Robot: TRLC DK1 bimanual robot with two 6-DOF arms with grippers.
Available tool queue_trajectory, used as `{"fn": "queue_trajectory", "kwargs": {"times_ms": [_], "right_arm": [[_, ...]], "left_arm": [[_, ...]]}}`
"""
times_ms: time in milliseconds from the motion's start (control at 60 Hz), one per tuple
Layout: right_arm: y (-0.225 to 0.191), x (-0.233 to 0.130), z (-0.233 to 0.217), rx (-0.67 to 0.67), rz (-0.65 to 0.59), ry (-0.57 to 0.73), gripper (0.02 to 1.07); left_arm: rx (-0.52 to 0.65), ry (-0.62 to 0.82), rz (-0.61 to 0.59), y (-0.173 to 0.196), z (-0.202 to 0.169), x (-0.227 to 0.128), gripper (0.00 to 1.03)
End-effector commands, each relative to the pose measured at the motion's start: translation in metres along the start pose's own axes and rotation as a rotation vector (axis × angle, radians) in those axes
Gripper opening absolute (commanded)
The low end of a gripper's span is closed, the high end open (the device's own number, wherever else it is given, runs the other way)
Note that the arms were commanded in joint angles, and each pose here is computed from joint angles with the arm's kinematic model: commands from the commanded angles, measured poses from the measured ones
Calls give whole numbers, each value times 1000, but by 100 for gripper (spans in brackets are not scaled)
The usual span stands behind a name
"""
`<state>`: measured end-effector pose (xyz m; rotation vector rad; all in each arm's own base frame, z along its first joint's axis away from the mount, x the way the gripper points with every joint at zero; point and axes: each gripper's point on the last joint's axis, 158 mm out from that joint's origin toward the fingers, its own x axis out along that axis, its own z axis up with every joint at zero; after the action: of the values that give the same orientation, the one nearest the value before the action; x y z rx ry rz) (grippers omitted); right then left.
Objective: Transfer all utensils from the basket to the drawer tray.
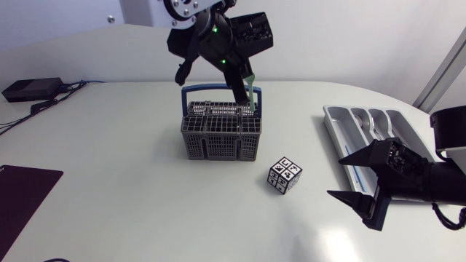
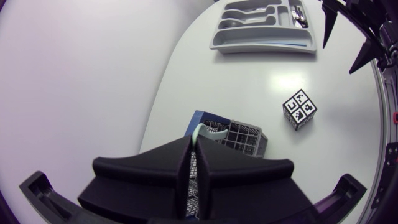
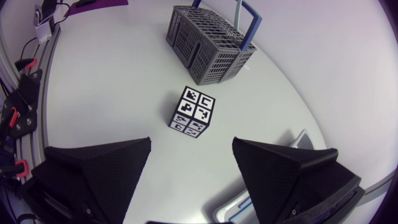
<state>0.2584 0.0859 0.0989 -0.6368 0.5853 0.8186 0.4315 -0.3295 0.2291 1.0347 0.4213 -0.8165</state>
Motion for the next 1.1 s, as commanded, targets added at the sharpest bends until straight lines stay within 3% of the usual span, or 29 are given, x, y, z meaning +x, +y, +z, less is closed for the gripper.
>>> {"fn": "queue_trajectory", "kwargs": {"times_ms": [0, 217, 517, 683, 783, 900, 1083], "right_arm": [[-4, -3, 15, 50, -22, -34, 96], [-9, 0, 48, 78, -96, -91, 96], [-6, 24, 92, 39, -193, -148, 96], [-10, 33, 108, 58, -210, -175, 95], [-16, 33, 118, 78, -226, -201, 88], [-17, 35, 125, 85, -231, -212, 86], [-21, 41, 137, 84, -237, -214, 71]], "left_arm": [[-80, 31, -27, -10, -14, -4, 4], [-282, 66, -72, -35, -21, -7, 4], [-641, 45, -318, -62, -3, -9, 4], [-706, 35, -354, -66, 6, -16, 4], [-730, 45, -375, -75, 7, -17, 4], [-765, 58, -396, -83, 8, -16, 4], [-793, 41, -446, -93, 19, -17, 4]]}}
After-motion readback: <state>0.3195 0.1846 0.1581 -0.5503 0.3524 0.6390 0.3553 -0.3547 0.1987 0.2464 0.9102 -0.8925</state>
